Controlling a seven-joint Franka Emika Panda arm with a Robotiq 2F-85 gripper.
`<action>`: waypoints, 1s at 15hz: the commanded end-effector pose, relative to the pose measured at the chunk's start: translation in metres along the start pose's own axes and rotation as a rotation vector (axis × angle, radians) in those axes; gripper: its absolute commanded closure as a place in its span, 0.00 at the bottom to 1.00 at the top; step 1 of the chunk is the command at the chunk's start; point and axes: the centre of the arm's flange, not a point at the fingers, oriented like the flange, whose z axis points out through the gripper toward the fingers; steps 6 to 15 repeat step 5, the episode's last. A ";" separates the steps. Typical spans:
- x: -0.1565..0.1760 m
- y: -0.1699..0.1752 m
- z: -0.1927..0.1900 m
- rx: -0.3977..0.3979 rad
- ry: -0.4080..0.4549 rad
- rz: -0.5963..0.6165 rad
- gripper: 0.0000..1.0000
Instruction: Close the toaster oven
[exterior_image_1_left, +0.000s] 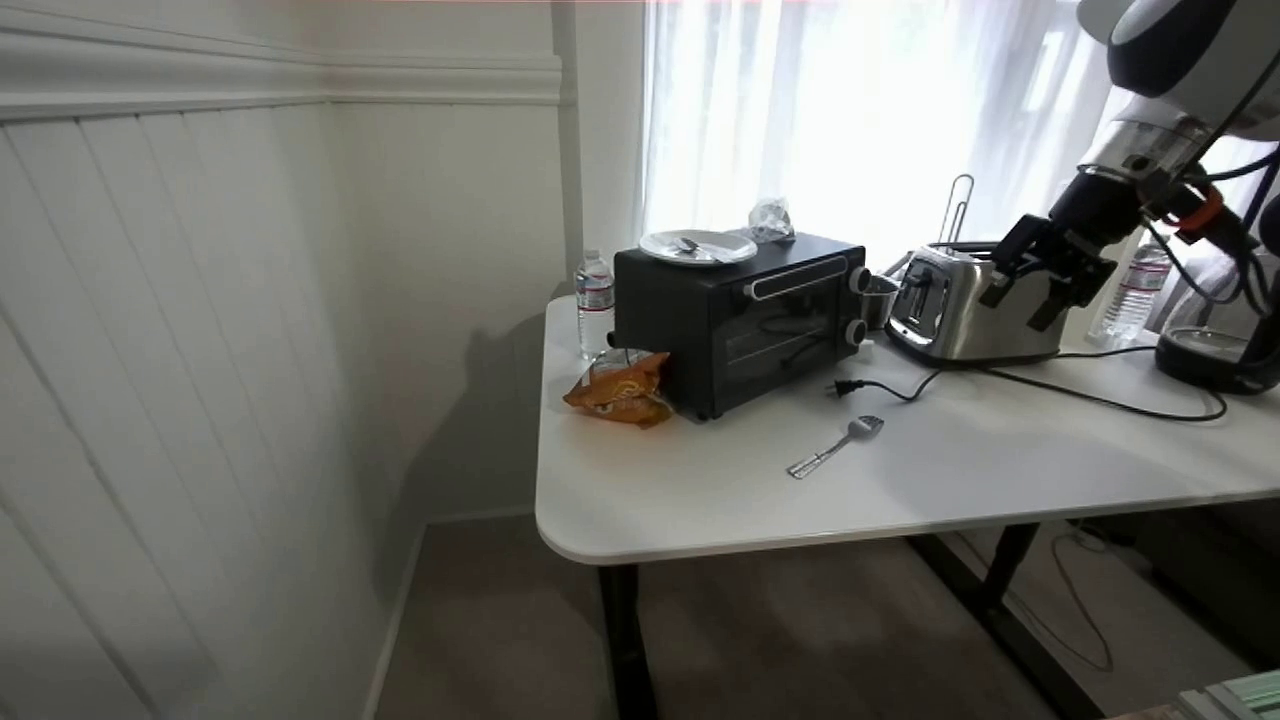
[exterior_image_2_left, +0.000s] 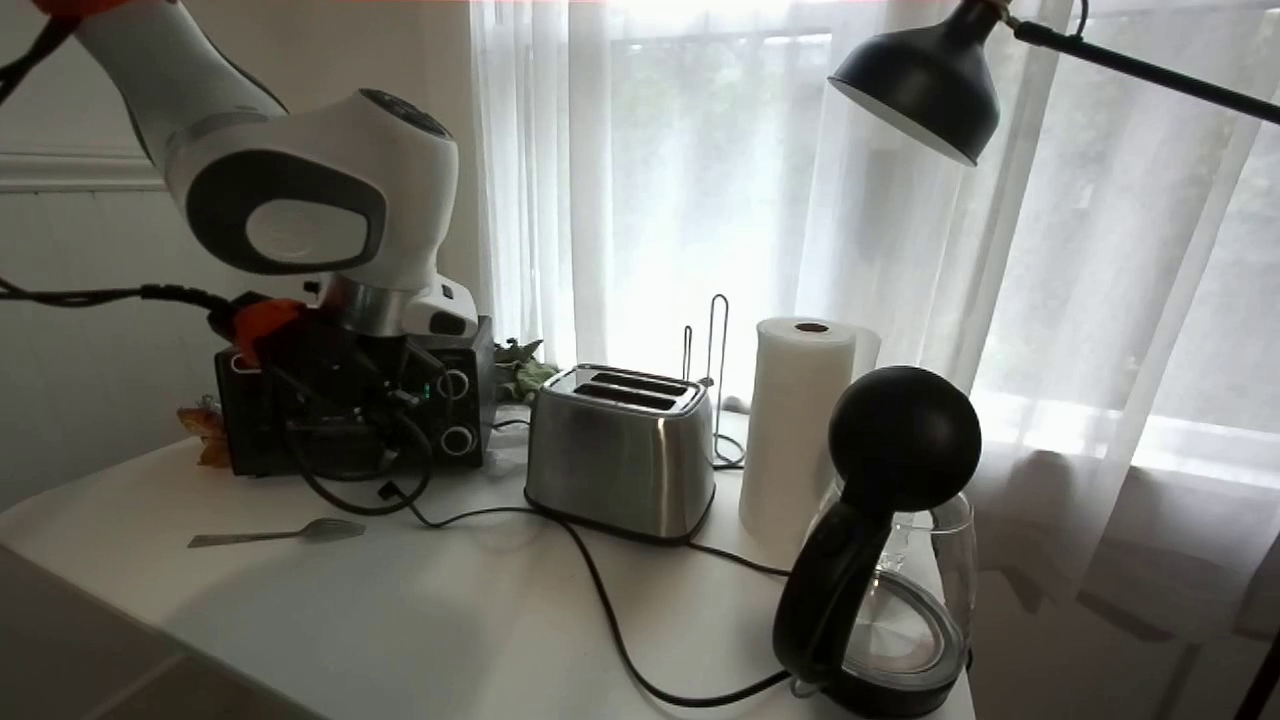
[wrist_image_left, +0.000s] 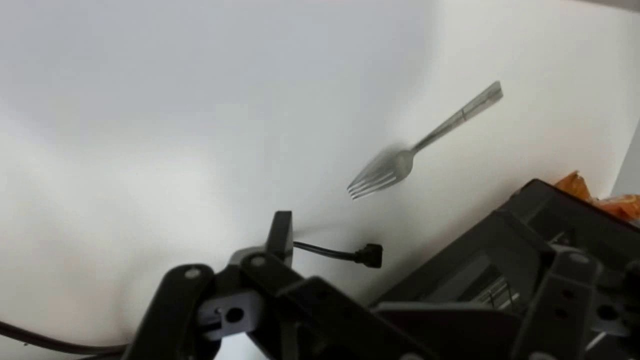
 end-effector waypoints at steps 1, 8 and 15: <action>0.000 -0.002 -0.004 -0.002 -0.004 0.001 0.00; 0.000 0.001 0.000 -0.003 -0.009 0.003 0.00; 0.000 0.001 0.000 -0.003 -0.009 0.003 0.00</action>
